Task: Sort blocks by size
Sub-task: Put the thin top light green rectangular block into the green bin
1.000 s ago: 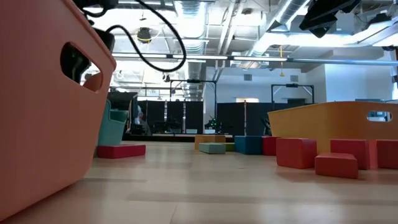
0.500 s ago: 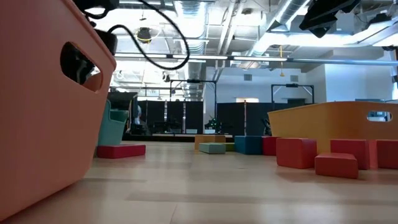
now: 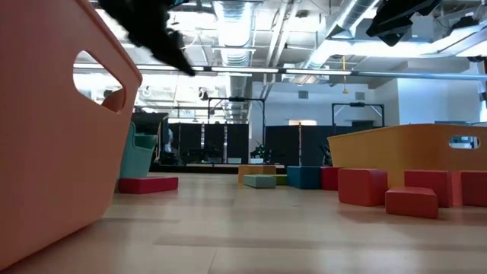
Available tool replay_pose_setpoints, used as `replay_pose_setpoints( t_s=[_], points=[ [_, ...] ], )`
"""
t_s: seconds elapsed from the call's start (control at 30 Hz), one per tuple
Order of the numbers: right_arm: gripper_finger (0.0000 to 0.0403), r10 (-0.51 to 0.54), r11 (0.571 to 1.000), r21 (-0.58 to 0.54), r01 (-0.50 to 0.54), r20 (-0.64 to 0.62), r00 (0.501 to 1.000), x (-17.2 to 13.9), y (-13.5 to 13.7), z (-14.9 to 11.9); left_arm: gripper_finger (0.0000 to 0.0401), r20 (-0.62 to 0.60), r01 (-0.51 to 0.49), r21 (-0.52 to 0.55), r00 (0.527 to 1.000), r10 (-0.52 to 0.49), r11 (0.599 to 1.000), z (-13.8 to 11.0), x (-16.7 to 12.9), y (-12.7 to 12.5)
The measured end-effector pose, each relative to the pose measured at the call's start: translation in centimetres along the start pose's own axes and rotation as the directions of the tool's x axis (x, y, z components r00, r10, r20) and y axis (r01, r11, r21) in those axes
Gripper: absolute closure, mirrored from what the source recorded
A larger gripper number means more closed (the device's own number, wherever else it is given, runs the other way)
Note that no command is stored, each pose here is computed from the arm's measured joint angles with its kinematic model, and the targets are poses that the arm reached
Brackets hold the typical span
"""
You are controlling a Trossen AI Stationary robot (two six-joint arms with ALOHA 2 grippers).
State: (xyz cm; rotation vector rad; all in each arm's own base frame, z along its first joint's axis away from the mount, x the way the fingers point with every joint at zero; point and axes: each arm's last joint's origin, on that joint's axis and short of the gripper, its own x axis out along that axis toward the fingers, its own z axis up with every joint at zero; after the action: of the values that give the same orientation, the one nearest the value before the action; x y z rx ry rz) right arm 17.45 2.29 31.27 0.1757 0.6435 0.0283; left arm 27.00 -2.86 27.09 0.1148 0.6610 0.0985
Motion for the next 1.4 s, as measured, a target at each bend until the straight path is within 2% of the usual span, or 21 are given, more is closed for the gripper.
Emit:
replay_pose_setpoints(
  t_s=[0.17, 0.23, 0.43, 0.63, 0.83, 0.97, 1.2, 1.4],
  points=[
    [0.0270, 0.000, 1.000, 0.000, 0.000, 0.000, 1.000, 0.0, 0.0, 0.0, 0.0200, 0.053, 0.059, 0.005, 0.997, -0.059, 0.998, 0.4, 3.1, 0.9],
    [0.0270, 0.000, 1.000, 0.000, 0.000, 0.001, 1.000, 0.0, 0.0, 0.0, 0.0200, 0.017, 0.058, 0.020, 0.998, -0.058, 0.998, 0.1, 4.7, 1.2],
    [0.0270, -0.002, 1.000, 0.001, 0.002, 0.001, 1.000, 0.0, 0.0, 0.0, 0.0200, -0.028, 0.064, 0.057, 0.998, -0.063, 0.996, 1.5, 8.9, 2.2],
    [0.0270, -0.004, 1.000, 0.001, 0.004, 0.003, 1.000, 0.0, 0.0, 0.0, 0.0200, -0.163, 0.091, 0.058, 0.983, -0.080, 0.994, 2.3, 13.2, 3.0],
    [0.0270, -0.004, 1.000, 0.003, 0.004, 0.003, 1.000, 0.0, 0.0, 0.0, 0.0200, -0.292, 0.095, 0.048, 0.953, -0.077, 0.994, 2.1, 17.1, 3.9],
    [0.0270, -0.004, 1.000, 0.002, 0.004, 0.002, 1.000, 0.0, 0.0, 0.0, 0.0200, -0.339, 0.140, 0.023, 0.933, -0.124, 0.990, 1.8, 19.1, 4.4],
    [0.0270, -0.004, 1.000, 0.002, 0.004, 0.002, 1.000, 0.0, 0.0, 0.0, 0.0200, -0.401, 0.129, -0.005, 0.908, -0.120, 0.992, 1.1, 21.1, 5.2],
    [0.0270, -0.012, 1.000, -0.001, 0.012, 0.003, 1.000, 0.0, 0.0, 0.0, 0.0203, -0.424, 0.111, -0.025, 0.899, -0.111, 0.994, 0.3, 21.7, 5.4]
  ],
)
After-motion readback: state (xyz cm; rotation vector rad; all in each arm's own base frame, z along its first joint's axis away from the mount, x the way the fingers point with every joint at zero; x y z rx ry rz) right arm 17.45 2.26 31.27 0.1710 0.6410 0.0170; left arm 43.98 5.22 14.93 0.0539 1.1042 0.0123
